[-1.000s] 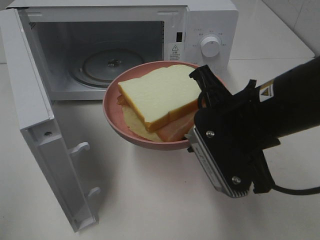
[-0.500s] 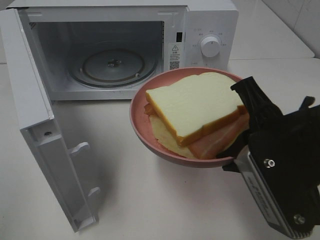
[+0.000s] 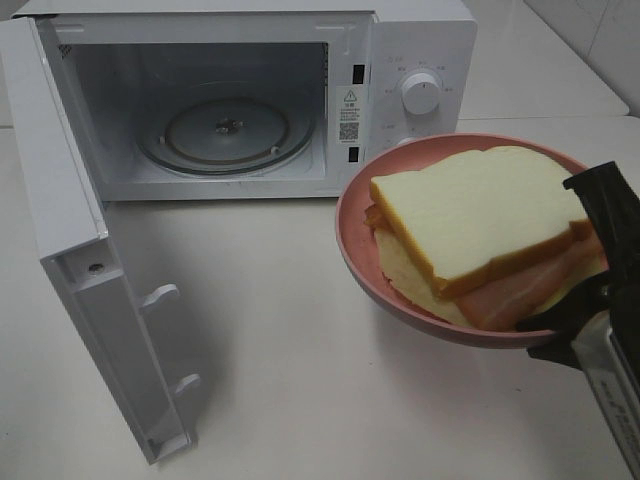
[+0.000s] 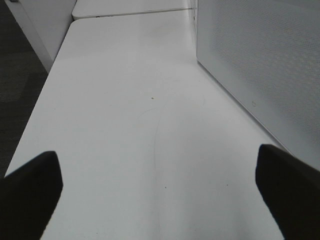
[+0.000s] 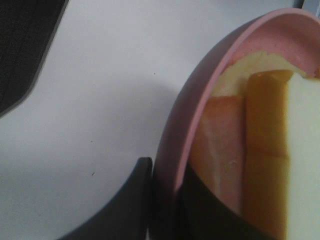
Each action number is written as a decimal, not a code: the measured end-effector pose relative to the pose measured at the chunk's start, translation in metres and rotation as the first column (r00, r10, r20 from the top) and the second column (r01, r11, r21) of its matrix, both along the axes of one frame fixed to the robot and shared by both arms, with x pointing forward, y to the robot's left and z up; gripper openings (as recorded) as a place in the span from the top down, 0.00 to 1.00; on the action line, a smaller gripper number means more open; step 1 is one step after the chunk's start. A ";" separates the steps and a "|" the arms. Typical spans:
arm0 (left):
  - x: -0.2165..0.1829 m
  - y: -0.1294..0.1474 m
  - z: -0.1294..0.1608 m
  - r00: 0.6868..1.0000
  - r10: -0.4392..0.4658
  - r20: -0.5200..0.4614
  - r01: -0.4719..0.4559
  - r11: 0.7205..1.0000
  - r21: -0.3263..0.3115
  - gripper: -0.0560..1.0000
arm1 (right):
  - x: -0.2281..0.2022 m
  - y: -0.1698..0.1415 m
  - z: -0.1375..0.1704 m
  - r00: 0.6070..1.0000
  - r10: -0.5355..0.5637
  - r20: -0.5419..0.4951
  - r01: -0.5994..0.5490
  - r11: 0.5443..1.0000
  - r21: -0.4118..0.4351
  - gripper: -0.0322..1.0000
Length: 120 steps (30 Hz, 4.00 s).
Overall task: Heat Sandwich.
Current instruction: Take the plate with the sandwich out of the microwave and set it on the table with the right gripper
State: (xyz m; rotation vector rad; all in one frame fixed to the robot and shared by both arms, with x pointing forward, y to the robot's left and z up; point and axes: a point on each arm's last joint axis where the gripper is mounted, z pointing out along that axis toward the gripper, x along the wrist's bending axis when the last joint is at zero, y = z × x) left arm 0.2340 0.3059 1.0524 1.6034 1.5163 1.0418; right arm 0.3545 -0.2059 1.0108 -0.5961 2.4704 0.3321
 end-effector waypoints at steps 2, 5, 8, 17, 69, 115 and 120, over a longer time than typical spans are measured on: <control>0.000 0.000 0.000 1.000 0.000 0.000 0.000 1.000 0.000 0.02 | -0.001 -0.002 0.001 1.000 -0.005 0.002 0.005 1.000 -0.003 0.86; 0.000 0.000 0.000 1.000 0.000 0.000 0.000 1.000 0.000 0.02 | -0.003 -0.007 0.002 0.999 -0.039 -0.004 0.039 0.999 -0.019 0.86; 0.000 0.000 0.000 1.000 0.000 0.000 0.000 1.000 0.000 0.02 | -0.003 -0.010 0.002 0.997 -0.080 -0.007 0.080 0.996 -0.028 0.86; 0.000 0.000 0.000 1.000 0.000 0.000 0.000 1.000 0.000 0.02 | 0.000 -0.016 0.002 0.977 -0.214 -0.002 0.213 0.977 -0.030 0.86; 0.000 0.000 0.000 1.000 0.000 0.000 0.000 1.000 0.000 0.02 | 0.019 -0.050 -0.012 0.164 -0.983 -0.077 0.981 0.154 0.117 0.86; 0.000 0.000 0.000 1.000 0.000 0.000 0.000 1.000 0.000 0.02 | 0.073 -0.018 -0.102 -0.129 -0.992 -0.010 0.974 -0.128 0.186 0.86; 0.000 0.000 0.000 1.000 0.000 0.000 0.000 1.000 0.000 0.02 | 0.076 -0.016 -0.112 -0.120 -0.993 -0.008 0.976 -0.120 0.182 0.86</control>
